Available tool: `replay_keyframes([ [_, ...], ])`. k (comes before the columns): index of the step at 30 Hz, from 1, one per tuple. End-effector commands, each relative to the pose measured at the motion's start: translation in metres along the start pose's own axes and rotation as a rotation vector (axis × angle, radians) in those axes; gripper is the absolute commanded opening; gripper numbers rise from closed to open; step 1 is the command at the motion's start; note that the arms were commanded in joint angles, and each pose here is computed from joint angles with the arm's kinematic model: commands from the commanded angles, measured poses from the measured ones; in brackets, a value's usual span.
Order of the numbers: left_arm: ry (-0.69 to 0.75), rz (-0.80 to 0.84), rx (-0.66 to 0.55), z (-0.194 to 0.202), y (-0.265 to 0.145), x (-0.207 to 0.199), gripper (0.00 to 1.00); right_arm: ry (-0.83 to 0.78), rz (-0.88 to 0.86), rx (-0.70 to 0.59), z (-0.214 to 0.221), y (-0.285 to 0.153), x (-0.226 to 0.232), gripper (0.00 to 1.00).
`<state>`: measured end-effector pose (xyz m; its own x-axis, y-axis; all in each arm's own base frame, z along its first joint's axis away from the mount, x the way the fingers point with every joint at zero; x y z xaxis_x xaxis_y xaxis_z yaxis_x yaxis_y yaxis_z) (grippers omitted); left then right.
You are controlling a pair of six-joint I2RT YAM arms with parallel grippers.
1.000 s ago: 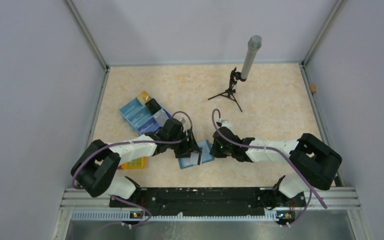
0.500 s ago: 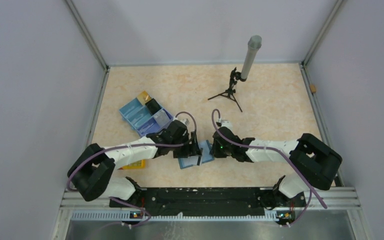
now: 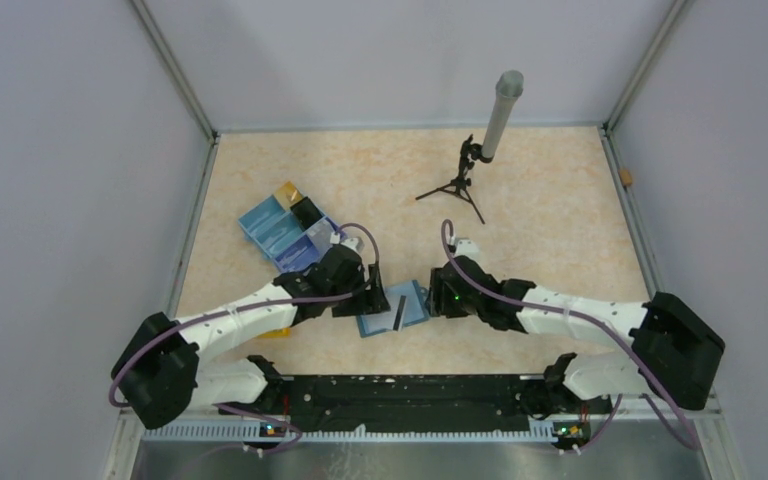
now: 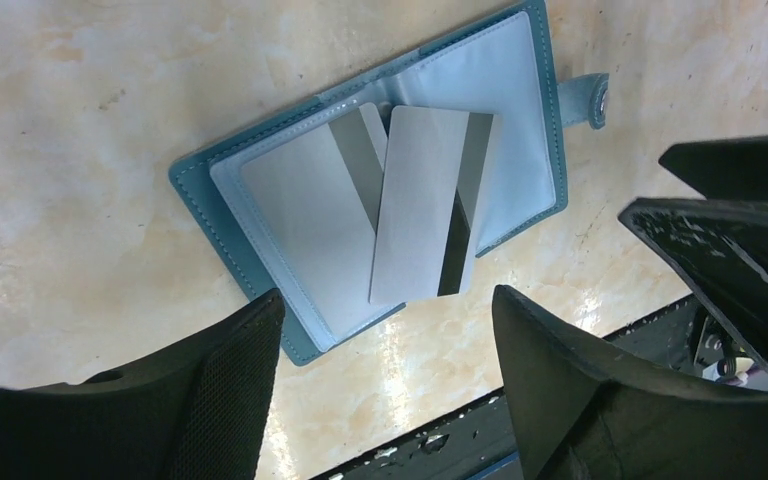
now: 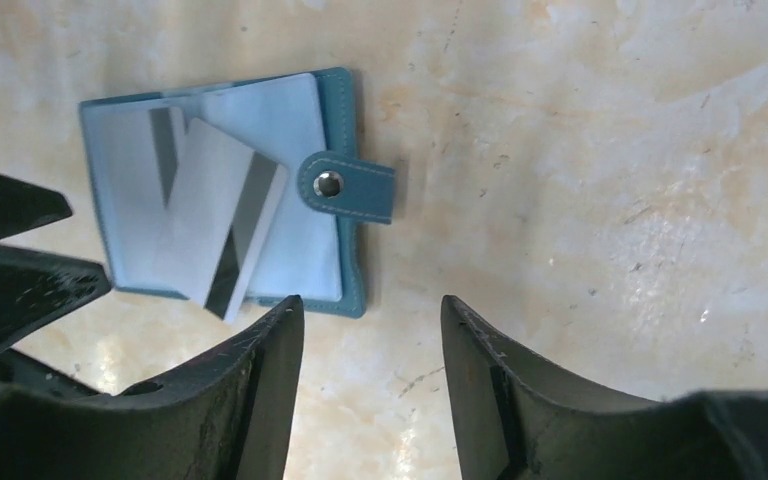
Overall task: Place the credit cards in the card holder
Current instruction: Insert the credit card into the card holder.
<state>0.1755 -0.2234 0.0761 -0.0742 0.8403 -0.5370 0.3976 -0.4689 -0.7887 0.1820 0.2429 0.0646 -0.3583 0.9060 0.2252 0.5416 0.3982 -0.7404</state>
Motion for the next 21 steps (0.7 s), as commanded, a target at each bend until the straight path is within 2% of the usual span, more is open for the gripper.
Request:
replay_keyframes([
  [1, -0.023, -0.012, -0.051, -0.005, -0.005, 0.006, 0.77, 0.033, -0.050, -0.054, -0.008, -0.021, 0.020, 0.50],
  [4, -0.013, 0.026, -0.050, -0.006, -0.005, -0.002, 0.77, 0.092, -0.118, -0.063, -0.005, -0.028, 0.042, 0.48],
  [11, -0.007, 0.127, -0.045, -0.010, -0.005, -0.021, 0.67, 0.211, -0.252, -0.034, 0.016, -0.016, 0.084, 0.37],
  [21, -0.049, 0.136, -0.029, -0.005, 0.013, -0.015, 0.61, 0.237, -0.322, 0.034, 0.032, 0.009, 0.110, 0.31],
])
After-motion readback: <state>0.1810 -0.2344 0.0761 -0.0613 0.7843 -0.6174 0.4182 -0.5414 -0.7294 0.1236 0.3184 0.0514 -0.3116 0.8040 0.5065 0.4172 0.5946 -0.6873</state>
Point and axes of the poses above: each gripper's point midway between its finger pads, its own y axis out along the fingers, its own x axis along the line the jaws close on, z = x × y, the point moved 2 cm from there along -y, back along the fingers, and after that the axes turned 11 degrees about -y, right-handed, at the moved point
